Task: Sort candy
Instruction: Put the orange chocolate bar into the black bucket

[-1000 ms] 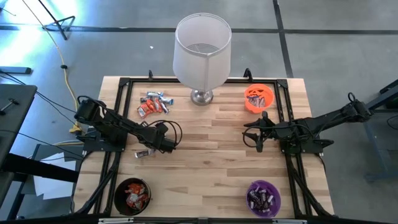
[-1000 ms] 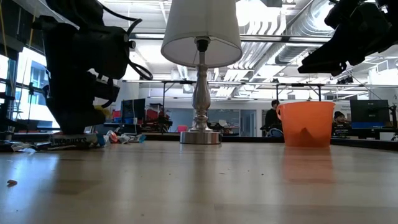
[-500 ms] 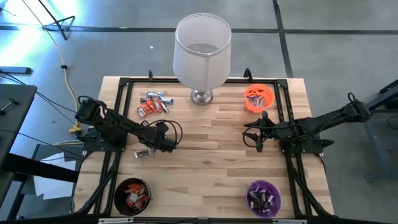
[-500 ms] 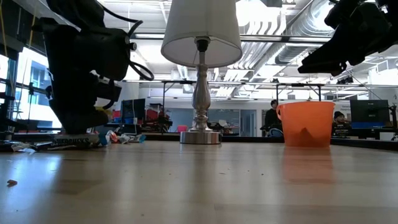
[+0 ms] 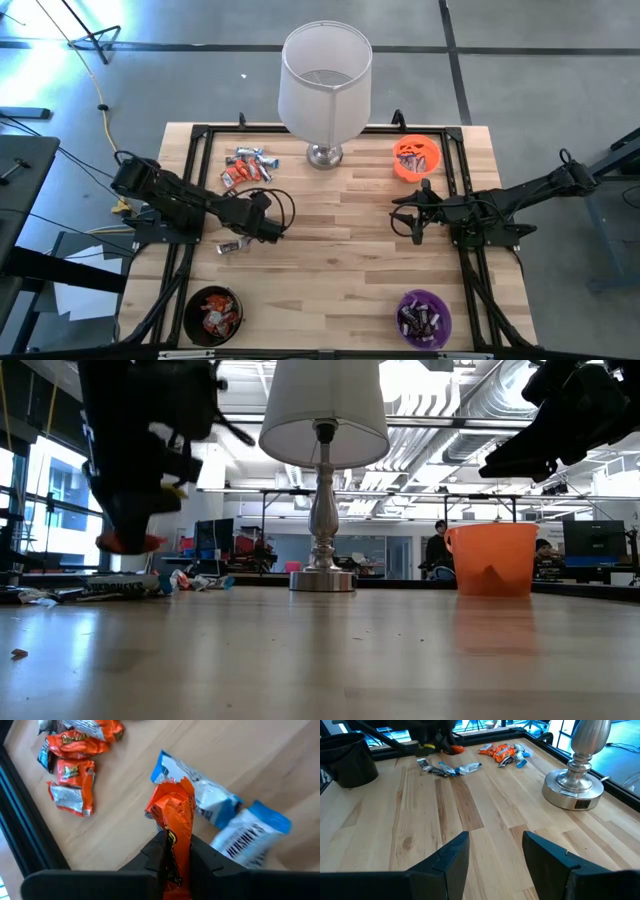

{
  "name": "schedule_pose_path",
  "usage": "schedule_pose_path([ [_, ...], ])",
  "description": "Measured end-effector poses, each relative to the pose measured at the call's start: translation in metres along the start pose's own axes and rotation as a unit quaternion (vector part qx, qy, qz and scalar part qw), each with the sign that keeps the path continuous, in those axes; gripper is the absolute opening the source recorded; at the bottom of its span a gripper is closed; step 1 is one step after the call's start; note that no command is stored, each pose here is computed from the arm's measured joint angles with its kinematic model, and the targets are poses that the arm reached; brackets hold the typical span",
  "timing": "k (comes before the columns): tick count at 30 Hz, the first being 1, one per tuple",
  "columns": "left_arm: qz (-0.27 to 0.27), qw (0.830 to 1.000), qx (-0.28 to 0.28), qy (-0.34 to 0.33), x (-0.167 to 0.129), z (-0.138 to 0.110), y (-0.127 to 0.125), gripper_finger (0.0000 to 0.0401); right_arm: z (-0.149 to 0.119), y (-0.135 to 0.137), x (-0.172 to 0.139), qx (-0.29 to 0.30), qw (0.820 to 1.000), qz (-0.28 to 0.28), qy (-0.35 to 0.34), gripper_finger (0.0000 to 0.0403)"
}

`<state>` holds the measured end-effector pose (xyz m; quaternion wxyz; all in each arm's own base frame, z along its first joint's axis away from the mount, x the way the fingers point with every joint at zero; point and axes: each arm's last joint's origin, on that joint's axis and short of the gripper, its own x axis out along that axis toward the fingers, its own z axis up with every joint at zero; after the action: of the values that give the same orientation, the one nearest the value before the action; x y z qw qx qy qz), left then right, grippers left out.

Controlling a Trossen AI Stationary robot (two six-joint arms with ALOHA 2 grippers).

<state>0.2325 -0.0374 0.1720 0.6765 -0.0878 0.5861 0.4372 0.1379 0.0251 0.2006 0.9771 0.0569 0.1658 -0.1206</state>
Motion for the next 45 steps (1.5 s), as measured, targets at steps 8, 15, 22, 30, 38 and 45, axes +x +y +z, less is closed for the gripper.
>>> schedule_pose_path([
  [8,-0.051,0.998,-0.024,-0.001,-0.047,-0.009,0.006,0.0045,0.000,0.000,0.000,0.000,1.000,0.000,0.000,0.0180],
  [15,-0.088,0.994,-0.063,-0.014,-0.110,-0.028,0.010,0.0045,0.000,0.000,0.000,0.000,1.000,0.000,0.000,0.0180],
  [22,-0.162,0.980,-0.111,-0.013,-0.164,-0.066,0.013,0.0045,0.000,0.000,0.000,0.000,1.000,0.000,0.000,0.0180],
  [30,-0.257,0.946,-0.194,0.021,-0.198,-0.123,0.014,0.0045,0.000,0.000,0.000,0.000,1.000,0.000,0.000,0.0180],
  [38,-0.259,0.933,-0.239,0.071,-0.201,-0.154,0.008,0.0045,0.000,0.000,0.000,0.000,1.000,0.000,0.000,0.0180],
  [45,-0.218,0.933,-0.245,0.150,-0.197,-0.167,-0.006,0.0045,0.000,0.000,0.000,0.000,1.000,0.000,0.000,0.0180],
])
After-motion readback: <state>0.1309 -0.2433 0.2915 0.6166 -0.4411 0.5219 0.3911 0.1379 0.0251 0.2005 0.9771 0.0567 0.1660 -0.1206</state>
